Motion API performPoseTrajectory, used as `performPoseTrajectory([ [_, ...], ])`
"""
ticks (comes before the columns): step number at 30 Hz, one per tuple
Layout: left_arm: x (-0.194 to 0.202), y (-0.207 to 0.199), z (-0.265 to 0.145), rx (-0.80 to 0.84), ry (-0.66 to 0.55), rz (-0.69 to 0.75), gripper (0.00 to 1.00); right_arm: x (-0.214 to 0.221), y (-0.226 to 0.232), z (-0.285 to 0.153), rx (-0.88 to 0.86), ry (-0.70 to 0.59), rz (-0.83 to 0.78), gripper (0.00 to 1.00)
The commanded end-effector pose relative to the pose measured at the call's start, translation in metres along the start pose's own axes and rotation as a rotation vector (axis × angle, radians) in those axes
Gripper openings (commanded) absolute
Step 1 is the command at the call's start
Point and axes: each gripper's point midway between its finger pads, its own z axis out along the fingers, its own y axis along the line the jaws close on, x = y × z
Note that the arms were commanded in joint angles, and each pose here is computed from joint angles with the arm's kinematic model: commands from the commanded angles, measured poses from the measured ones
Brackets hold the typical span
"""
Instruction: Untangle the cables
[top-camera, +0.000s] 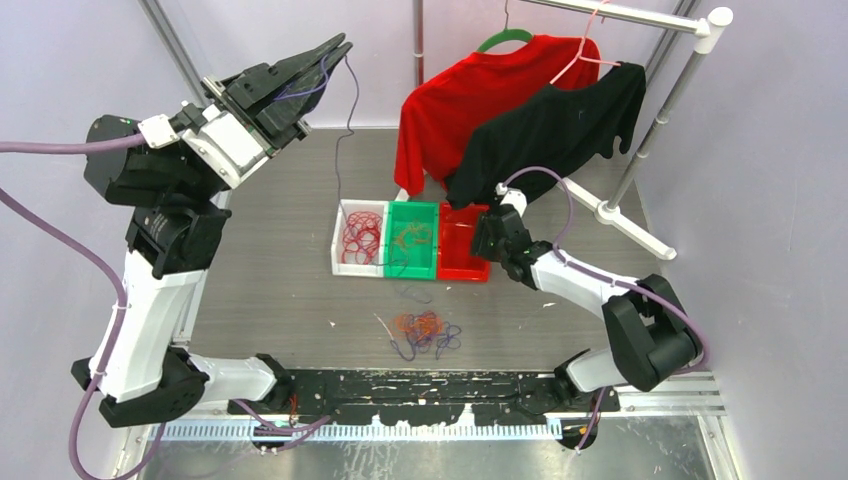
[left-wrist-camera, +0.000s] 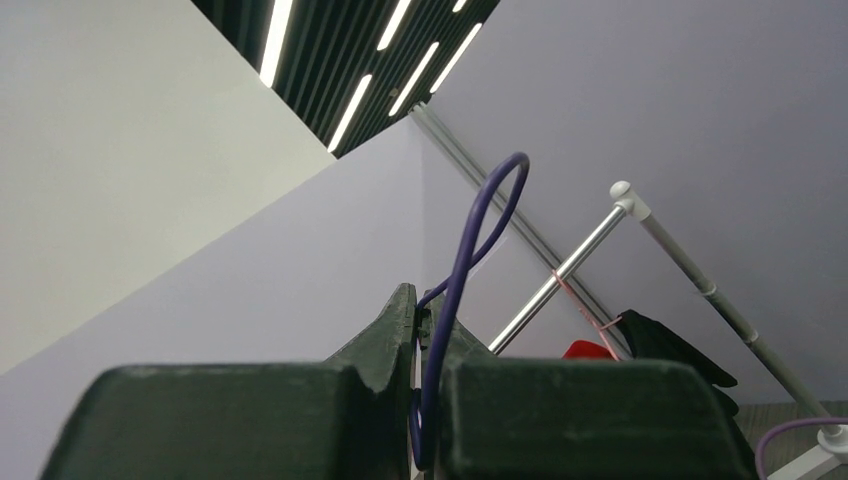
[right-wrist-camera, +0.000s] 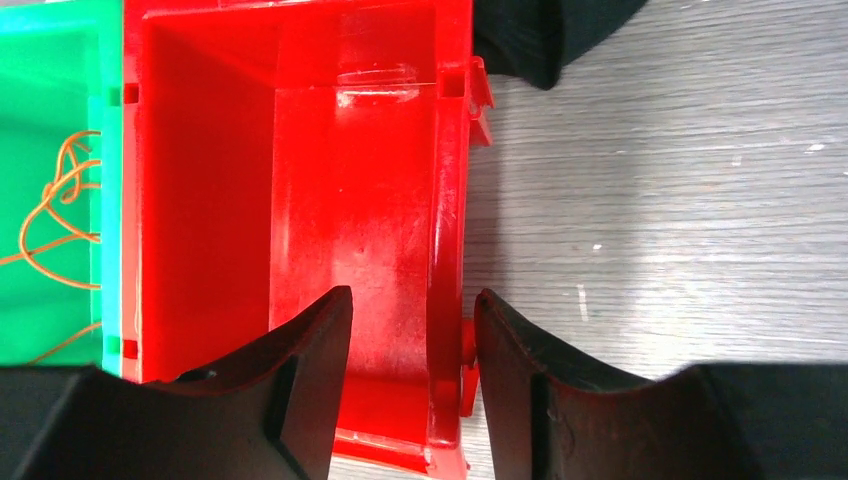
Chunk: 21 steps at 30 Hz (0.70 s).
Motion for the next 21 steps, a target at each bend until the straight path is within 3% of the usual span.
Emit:
performPoseTrajectory([
  [1, -0.014, 0.006, -0.005, -0.025, -0.028, -0.010, 0.00, -0.008, 0.047, -0.001, -0.136, -0.037, 0.030, 0.52],
  [21, 0.059, -0.038, -0.004, 0.032, 0.099, -0.088, 0.00, -0.028, 0.139, 0.021, -0.352, -0.064, -0.095, 0.53],
])
